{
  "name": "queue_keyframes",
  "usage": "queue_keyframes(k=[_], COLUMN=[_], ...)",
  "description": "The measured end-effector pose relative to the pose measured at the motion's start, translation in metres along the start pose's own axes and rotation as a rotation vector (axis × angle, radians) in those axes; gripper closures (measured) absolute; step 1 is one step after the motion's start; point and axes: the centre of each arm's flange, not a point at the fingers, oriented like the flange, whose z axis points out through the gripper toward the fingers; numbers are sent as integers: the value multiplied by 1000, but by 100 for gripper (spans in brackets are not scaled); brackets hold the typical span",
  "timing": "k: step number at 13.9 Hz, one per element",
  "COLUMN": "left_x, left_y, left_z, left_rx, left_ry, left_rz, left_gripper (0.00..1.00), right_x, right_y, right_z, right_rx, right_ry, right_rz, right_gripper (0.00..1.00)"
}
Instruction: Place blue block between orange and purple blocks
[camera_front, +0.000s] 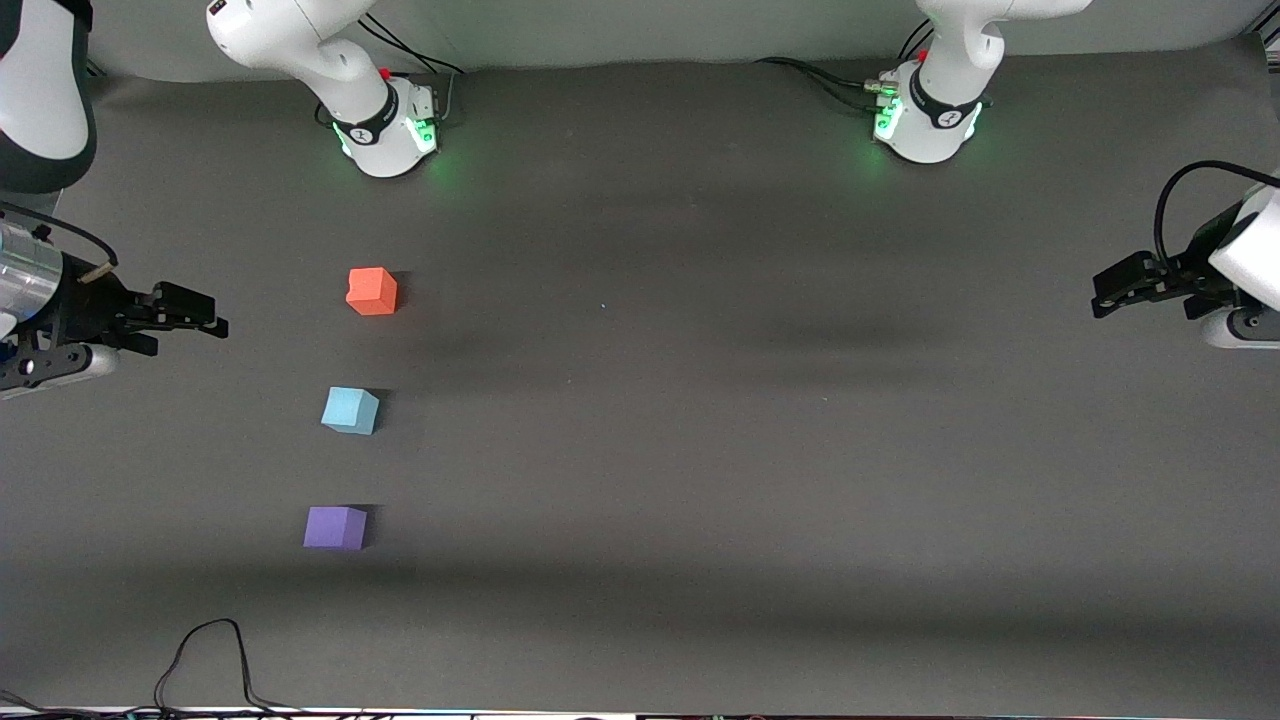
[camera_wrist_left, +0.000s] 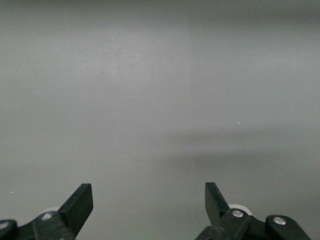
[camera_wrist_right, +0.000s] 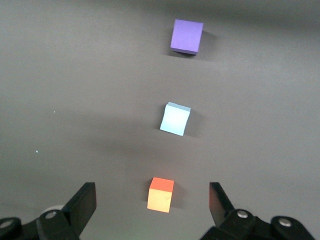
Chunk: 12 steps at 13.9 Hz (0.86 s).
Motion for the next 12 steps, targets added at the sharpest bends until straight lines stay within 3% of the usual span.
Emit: queue_keyframes(k=[3,12], left_x=[0,0], left_y=[0,0], left_z=[0,0], left_rx=[-2,-3], left_ry=[0,0], left_rz=[-1,-2], left_gripper=[0,0], right_x=[1,-20], right_y=[-27,-69], right_z=[-2,-22], right_rx=[-34,-27], right_ry=[-11,4], right_rz=[12,63], right_gripper=[0,0])
